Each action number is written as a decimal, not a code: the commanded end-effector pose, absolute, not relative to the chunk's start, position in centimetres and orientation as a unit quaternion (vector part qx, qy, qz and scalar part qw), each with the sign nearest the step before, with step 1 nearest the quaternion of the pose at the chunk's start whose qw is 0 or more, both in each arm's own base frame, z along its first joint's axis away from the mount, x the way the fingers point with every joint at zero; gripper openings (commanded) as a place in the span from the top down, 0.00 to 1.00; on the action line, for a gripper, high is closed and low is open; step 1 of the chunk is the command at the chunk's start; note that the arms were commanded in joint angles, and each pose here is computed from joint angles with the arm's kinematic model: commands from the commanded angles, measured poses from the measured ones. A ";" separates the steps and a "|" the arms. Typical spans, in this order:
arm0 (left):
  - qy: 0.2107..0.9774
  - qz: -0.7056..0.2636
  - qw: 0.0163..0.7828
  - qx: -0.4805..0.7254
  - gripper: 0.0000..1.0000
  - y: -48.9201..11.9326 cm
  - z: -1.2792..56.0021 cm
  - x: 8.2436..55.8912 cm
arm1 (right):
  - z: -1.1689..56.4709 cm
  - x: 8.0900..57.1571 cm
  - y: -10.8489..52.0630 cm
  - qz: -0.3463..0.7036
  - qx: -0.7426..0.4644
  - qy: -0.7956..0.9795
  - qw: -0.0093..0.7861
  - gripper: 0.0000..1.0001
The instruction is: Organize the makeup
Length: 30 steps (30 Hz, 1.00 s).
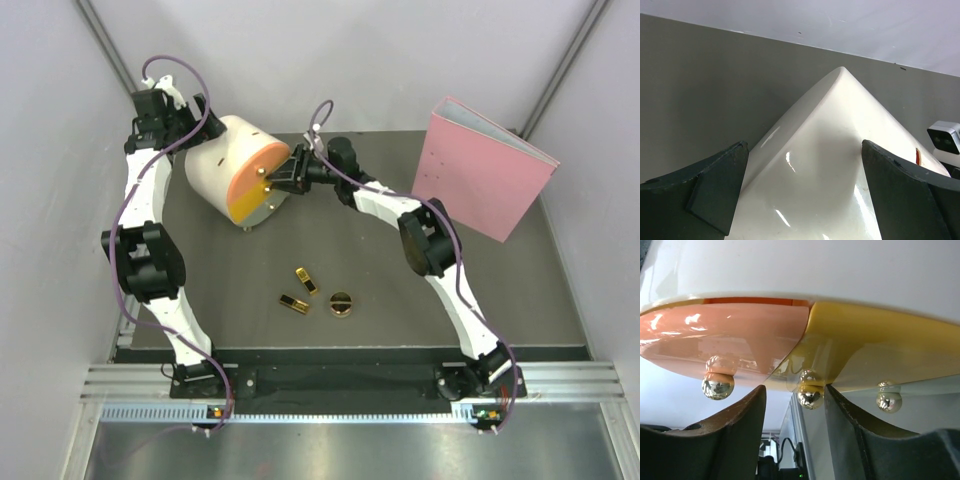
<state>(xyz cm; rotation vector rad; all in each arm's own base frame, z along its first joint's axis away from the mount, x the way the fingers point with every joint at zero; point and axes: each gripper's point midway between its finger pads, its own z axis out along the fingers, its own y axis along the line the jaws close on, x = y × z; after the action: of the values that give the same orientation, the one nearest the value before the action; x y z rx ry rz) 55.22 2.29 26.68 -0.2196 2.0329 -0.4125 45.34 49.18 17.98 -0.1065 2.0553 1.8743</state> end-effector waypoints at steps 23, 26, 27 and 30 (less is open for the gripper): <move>0.868 -0.160 0.462 -0.089 0.02 2.1 23.8 53.9 | 18.3 43.8 50.6 0.666 -0.066 0.720 0.181 0.53; 0.868 -0.158 0.463 -0.090 0.02 2.3 23.9 53.8 | 18.3 43.5 51.0 0.668 -0.066 0.721 0.173 0.58; 0.867 -0.158 0.463 -0.090 0.02 2.3 23.9 53.9 | 18.2 43.3 51.3 0.669 -0.067 0.721 0.169 0.59; 0.868 -0.159 0.463 -0.090 0.02 2.2 23.9 53.8 | 18.2 43.2 51.5 0.671 -0.065 0.720 0.168 0.60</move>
<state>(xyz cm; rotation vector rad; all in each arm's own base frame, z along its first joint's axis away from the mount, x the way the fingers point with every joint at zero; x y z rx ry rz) 55.21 2.20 26.66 -0.2174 2.0338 -0.4159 43.87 50.02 16.56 -0.1187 2.1105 1.8739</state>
